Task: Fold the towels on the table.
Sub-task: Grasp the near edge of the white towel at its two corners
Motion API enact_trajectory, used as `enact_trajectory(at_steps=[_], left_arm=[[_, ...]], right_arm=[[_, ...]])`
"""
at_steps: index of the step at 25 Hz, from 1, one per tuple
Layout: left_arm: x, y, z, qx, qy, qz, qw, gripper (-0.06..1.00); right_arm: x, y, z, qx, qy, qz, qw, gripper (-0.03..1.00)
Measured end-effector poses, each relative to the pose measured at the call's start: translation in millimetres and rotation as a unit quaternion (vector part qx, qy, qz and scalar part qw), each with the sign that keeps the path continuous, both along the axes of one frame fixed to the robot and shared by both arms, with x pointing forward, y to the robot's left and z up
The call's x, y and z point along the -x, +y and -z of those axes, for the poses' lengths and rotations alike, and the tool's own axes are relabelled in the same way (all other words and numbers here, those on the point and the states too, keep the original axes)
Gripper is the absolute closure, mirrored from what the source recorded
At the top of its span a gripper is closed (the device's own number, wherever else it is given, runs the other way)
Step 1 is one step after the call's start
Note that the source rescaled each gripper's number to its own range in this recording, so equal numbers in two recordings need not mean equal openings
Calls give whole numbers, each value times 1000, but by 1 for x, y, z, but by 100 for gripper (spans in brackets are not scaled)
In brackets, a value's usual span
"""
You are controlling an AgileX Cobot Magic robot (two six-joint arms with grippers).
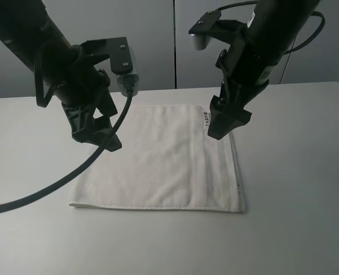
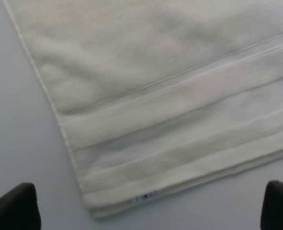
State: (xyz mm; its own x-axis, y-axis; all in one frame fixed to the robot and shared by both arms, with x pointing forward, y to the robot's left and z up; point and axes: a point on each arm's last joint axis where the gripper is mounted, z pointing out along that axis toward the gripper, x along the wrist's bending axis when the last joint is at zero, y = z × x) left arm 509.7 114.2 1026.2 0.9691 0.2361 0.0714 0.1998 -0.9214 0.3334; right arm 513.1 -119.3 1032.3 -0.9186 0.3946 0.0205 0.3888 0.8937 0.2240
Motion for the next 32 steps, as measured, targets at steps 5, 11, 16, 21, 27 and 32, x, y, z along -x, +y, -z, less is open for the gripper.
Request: enact_trajectory(at_steps=[5, 11, 16, 21, 27, 32], left_arm=[[3, -11, 22, -65, 14, 37, 997, -4], [6, -9, 42, -131, 31, 56, 989, -4], [20, 6, 66, -181, 55, 74, 979, -4], [32, 16, 83, -198, 78, 79, 974, -4], [37, 23, 94, -213, 72, 90, 970, -4], [40, 28, 103, -216, 59, 97, 970, -4]], right_arm=[[-3, 6, 18, 26, 17, -25, 999, -3], [-1, 4, 27, 46, 26, -62, 997, -3], [10, -4, 52, 60, 41, -81, 994, -3], [19, -9, 74, 61, 37, -95, 993, -3], [23, -13, 88, 56, 19, -96, 994, -3], [22, -12, 89, 53, 11, -95, 994, -3]])
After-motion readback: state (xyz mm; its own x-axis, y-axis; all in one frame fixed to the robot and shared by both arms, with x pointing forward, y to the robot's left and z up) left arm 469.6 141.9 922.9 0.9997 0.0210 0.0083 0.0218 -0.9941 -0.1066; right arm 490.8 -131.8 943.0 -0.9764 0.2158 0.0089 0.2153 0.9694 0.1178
